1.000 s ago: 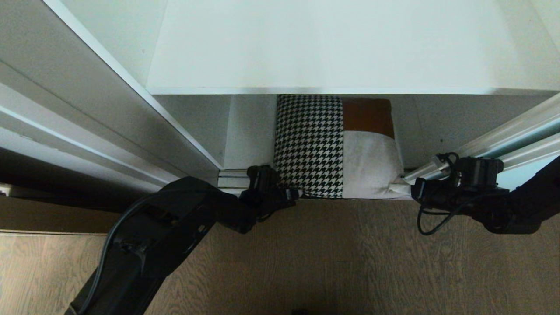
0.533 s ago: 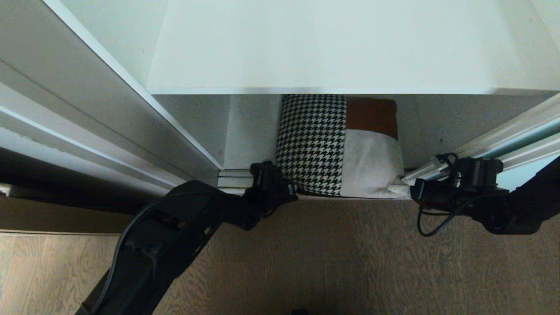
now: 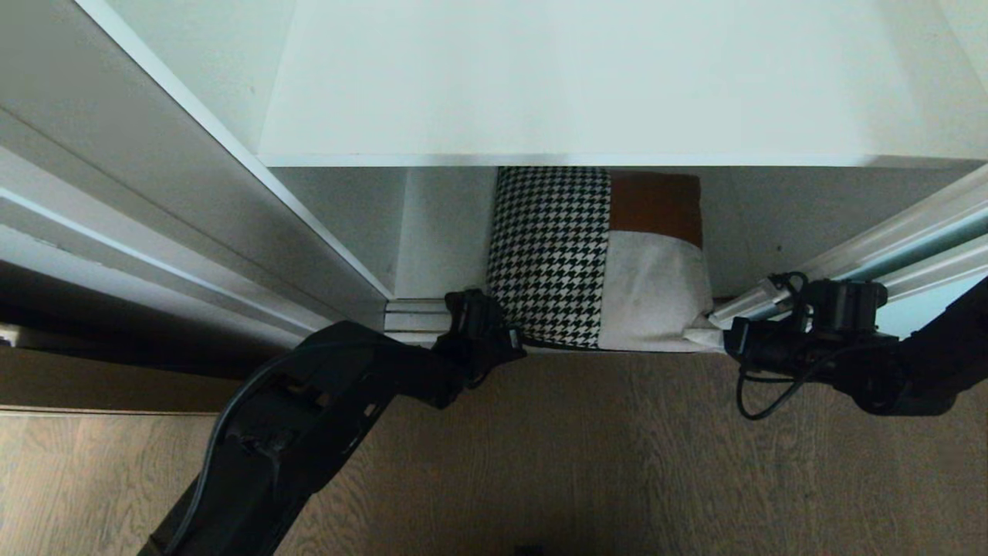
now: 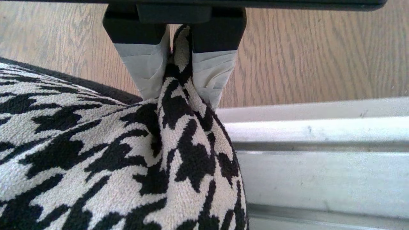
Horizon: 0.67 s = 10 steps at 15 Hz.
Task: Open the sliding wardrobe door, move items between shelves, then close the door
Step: Place the pillow on the higher shelf
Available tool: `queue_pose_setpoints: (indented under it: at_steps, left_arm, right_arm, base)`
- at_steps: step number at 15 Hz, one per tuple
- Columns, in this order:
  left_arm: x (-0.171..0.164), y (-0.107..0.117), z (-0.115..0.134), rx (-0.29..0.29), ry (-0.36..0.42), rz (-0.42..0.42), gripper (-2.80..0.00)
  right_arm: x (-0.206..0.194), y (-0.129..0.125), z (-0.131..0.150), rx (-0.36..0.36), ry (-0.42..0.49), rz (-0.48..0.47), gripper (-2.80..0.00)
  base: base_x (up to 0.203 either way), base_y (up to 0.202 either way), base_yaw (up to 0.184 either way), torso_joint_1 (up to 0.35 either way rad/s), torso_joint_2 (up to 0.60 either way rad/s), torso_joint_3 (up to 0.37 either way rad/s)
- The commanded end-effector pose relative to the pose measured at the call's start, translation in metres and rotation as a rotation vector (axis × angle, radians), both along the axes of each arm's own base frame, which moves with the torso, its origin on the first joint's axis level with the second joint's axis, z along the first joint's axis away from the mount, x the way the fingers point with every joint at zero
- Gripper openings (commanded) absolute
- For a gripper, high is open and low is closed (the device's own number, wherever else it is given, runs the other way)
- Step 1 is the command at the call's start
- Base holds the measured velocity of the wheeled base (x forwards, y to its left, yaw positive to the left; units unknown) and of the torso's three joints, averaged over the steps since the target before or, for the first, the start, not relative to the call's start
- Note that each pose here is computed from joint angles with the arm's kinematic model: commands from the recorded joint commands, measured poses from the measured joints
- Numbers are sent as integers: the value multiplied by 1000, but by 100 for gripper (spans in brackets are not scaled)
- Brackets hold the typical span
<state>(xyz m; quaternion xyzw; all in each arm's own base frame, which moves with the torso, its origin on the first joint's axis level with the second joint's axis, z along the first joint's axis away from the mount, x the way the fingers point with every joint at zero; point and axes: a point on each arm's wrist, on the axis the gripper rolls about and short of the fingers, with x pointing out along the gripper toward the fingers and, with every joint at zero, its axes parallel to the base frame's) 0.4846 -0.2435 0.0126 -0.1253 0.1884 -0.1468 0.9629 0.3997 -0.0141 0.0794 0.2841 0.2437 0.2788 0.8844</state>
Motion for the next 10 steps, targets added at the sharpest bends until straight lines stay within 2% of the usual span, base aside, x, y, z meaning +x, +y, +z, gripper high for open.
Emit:
queue_pose_setpoints:
  at_steps: [1,4,10]
  left_arm:
    - [-4,2,4,3,8,3,-280]
    - [-18,1,18,6,21,-9,-280]
    - [-26,3,44,-54,-13,13,-280]
  right_arm:
    - [-3,1,5,3,-10,4,-280]
    - [-15,3,18,2,-27,7,-280]
    - [-48,11,33,-12,-37,27,-280]
  base:
    - [0,0,0,0,0,0]
    - [0,0,0,0,0,0]
    - [0,0,0,0,0,0]
